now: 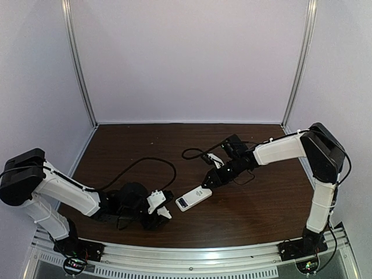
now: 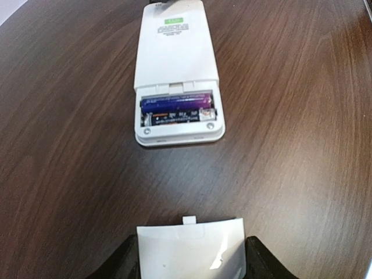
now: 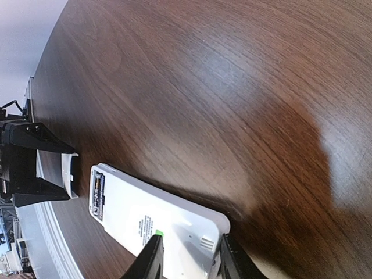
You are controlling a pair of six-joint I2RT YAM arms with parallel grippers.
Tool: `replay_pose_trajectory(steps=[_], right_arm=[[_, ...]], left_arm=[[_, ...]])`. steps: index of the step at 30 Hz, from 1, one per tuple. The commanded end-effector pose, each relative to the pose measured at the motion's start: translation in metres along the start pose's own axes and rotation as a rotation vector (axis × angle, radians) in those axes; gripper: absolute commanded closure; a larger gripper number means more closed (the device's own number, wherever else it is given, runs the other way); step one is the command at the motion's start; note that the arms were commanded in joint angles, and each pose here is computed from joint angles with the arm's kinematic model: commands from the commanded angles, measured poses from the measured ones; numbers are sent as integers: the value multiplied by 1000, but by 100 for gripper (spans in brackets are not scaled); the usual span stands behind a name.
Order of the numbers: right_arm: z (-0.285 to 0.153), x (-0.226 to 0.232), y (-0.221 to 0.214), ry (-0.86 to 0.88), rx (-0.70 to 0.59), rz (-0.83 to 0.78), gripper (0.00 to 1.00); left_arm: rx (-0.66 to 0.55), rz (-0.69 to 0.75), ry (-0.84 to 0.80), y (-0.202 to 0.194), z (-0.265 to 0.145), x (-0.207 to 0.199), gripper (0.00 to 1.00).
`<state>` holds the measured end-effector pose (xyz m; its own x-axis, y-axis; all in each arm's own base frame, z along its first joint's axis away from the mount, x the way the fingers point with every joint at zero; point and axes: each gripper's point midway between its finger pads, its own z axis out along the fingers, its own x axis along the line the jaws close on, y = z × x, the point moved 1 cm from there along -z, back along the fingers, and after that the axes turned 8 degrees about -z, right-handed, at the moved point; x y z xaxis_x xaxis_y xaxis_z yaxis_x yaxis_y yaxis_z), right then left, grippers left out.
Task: Load the batteries into the remote control
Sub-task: Pick up the battery cover from the center of the board, then load the battery cover onto the remote control without the battery cover.
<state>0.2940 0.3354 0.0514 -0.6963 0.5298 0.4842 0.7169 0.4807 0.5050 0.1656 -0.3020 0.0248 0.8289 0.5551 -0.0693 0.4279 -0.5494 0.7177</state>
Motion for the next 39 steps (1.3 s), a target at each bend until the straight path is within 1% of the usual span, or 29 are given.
replay_pose_trajectory(steps=[1, 5, 11, 13, 14, 16, 19, 23, 30, 34, 35, 39], right_arm=[[4, 14, 4, 73, -4, -40, 66], [6, 16, 2, 82, 1, -30, 67], [6, 18, 4, 82, -3, -30, 66], [5, 19, 5, 87, -7, -29, 64], [4, 20, 7, 86, -16, -26, 63], [2, 20, 9, 84, -26, -20, 60], [-3, 20, 14, 82, -44, -10, 57], [-12, 18, 21, 77, -80, -1, 57], [-38, 14, 39, 69, -189, 37, 57], [-50, 22, 43, 102, -232, 64, 57], [-52, 24, 48, 118, -259, 57, 57], [-55, 30, 50, 156, -286, 91, 59]], left_arm=[[-38, 67, -18, 4, 0, -4, 55], [-84, 67, -1, 26, 3, -3, 55], [-138, 57, -39, 46, 13, -11, 54], [-148, 57, -39, 50, 16, -11, 55], [-152, 61, -71, 52, 16, -17, 54], [-162, 64, -84, 56, 17, -19, 54], [-167, 70, -85, 60, 19, -18, 54], [-166, 66, -82, 64, 19, -14, 54], [-153, 51, -84, 64, 25, -6, 54], [-150, 25, -81, 64, 29, 1, 54], [-151, 25, -85, 65, 29, 1, 54], [-130, 20, -92, 63, 35, 2, 54]])
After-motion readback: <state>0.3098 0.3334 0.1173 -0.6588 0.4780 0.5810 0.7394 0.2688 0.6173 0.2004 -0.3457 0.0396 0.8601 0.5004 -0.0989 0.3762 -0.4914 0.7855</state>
